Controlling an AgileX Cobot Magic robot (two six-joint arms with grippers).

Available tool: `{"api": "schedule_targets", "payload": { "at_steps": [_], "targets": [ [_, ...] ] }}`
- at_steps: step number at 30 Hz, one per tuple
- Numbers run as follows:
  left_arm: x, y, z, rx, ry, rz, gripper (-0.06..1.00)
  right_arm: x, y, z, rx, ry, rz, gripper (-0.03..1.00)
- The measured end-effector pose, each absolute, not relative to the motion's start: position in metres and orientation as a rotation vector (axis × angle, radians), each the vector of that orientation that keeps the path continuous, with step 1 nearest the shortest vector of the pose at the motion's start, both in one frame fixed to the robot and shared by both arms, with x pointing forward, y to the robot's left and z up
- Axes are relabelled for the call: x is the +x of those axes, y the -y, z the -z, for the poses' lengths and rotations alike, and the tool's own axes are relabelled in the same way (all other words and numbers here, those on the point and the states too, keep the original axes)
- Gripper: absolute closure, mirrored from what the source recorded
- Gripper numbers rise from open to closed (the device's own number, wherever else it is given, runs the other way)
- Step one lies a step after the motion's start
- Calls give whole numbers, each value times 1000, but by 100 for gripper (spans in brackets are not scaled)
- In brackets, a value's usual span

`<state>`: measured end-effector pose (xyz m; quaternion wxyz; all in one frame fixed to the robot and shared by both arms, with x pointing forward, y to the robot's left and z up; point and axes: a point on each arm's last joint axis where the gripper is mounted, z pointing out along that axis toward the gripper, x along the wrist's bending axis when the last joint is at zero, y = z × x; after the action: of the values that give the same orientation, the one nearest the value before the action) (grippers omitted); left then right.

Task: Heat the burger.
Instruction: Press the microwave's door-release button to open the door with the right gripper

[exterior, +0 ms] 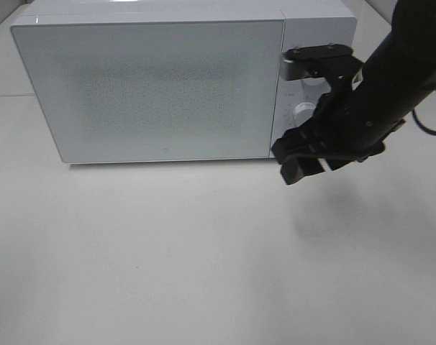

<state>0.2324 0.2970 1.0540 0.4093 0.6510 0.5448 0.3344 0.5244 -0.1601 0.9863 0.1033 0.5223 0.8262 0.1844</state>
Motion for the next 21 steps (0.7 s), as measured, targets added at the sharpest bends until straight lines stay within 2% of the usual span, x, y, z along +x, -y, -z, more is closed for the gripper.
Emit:
{"api": "schedule_targets", "payload": {
  "at_steps": [4, 5, 14, 17, 21],
  "targets": [
    [232, -297, -1054, 1640, -1372, -842, 94, 531, 183, -989, 1627, -2395, -446, 29],
    [232, -297, -1054, 1640, -1372, -842, 94, 534, 201, -989, 1707, -2359, -391, 29],
    [232, -297, -1054, 1640, -1372, -842, 94, 532, 270, -1001, 2059, -2132, -277, 29],
    [232, -297, -1054, 1640, -1372, -842, 94, 530, 274, -1005, 2078, -2115, -269, 29],
    [232, -297, -1054, 1640, -1372, -842, 94, 510, 285, -1031, 2087, -2051, -229, 29]
  ]
}}
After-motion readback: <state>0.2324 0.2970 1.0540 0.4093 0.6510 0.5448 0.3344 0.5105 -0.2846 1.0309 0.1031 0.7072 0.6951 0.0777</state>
